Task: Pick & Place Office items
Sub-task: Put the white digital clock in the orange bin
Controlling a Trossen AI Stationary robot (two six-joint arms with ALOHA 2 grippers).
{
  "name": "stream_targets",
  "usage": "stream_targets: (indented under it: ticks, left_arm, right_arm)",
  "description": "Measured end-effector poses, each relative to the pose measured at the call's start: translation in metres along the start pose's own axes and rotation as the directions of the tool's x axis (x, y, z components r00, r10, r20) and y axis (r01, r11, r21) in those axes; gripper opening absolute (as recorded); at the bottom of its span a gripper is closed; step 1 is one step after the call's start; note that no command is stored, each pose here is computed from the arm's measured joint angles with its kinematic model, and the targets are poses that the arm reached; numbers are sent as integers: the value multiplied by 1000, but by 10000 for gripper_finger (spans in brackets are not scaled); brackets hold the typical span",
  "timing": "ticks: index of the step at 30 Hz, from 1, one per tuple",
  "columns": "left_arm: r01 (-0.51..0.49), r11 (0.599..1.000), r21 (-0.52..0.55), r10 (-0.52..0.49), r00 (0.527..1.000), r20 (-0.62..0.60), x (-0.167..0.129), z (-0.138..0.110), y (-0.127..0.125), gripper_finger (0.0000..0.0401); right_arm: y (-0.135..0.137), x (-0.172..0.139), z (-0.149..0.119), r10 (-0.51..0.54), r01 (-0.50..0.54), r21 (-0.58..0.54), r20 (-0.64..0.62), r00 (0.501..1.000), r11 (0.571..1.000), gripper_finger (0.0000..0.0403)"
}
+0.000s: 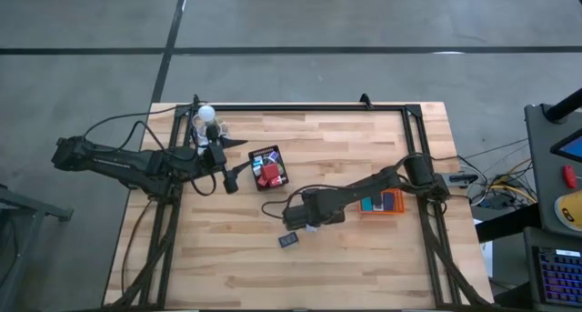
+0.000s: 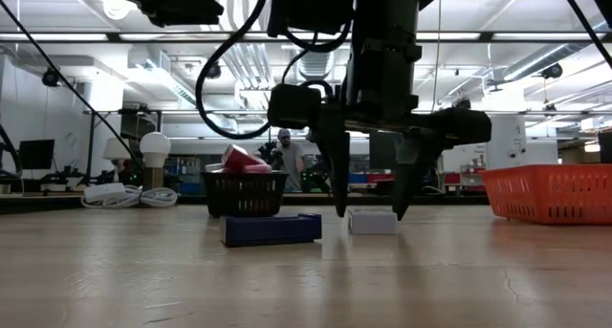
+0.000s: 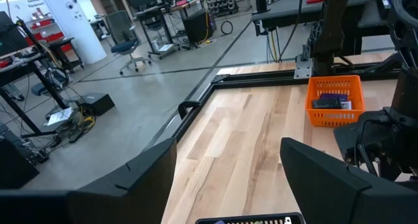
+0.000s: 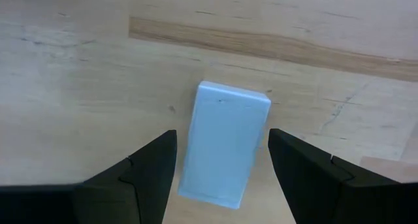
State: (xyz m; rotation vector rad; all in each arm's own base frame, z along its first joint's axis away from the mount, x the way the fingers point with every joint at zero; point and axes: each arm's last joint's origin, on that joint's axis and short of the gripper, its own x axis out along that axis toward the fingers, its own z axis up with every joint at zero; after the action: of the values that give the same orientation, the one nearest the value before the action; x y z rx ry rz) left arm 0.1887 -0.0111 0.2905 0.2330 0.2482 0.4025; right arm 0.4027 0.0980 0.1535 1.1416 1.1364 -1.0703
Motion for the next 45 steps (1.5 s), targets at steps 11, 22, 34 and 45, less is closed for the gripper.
stream_targets:
  ticks: [11,22,34,45]
  left_arm:
    - [0,1000,1,0,1000,0,0,0,0,275]
    - [0,1000,1,0,1000,0,0,0,0,275]
    - [0,1000,1,0,1000,-1,0,0,0,275]
    - [0,1000,0,0,1000,0,0,0,0,275]
  right_arm:
    - [-4,7,0,-7,7,9,-3,1000,1000,225]
    - [-7,12,0,-4,4,4,-3,1000,1000,223]
    - [-8,12,0,-13,13,-1,-2,1000,1000,180]
    - [-8,12,0,-16,16,-6,-2,1000,1000,163]
